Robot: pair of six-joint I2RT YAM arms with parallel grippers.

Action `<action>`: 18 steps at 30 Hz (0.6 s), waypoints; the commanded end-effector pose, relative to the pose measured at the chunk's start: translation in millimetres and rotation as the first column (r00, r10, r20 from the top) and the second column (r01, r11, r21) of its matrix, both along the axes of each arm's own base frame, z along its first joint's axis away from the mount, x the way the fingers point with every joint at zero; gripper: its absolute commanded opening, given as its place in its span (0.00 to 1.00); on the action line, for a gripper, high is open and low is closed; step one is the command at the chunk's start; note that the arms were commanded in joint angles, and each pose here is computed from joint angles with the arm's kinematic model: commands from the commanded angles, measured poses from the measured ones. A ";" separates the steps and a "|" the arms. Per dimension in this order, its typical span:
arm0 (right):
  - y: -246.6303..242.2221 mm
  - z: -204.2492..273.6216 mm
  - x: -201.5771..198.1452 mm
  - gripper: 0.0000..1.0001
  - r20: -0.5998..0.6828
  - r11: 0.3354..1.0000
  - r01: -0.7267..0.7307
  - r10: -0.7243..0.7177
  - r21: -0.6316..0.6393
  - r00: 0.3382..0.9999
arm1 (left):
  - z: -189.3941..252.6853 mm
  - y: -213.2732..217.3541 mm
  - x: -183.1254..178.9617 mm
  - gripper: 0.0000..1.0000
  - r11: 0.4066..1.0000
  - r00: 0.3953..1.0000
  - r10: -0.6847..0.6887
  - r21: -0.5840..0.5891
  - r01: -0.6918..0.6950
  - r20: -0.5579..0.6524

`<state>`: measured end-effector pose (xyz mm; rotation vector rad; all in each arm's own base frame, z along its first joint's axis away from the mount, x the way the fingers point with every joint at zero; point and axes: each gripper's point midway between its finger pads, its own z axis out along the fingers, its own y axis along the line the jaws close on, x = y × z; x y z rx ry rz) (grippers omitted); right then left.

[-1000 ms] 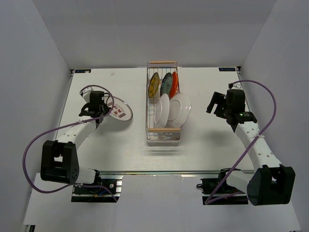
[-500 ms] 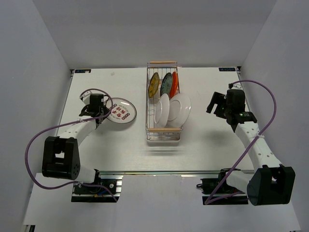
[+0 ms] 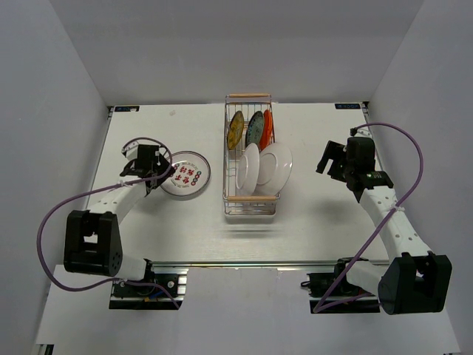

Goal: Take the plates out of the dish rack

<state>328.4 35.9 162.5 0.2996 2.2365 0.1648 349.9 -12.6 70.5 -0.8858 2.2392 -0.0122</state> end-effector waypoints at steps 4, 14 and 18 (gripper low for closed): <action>-3.0 9.1 -2.2 0.89 0.029 1.000 0.016 -0.016 -0.003 0.999 | 101.7 -22.7 21.5 0.98 0.984 0.962 -0.178 0.018 0.179 0.207; -8.0 13.4 -4.9 0.89 0.046 0.999 0.035 -0.034 -0.019 0.998 | 222.8 -145.2 14.5 0.98 0.681 0.583 -0.619 -0.011 0.732 0.526; -10.3 15.7 -4.0 0.89 0.059 0.999 0.046 -0.044 -0.023 0.997 | 235.2 -179.1 11.6 0.98 0.627 0.530 -0.658 0.001 0.779 0.534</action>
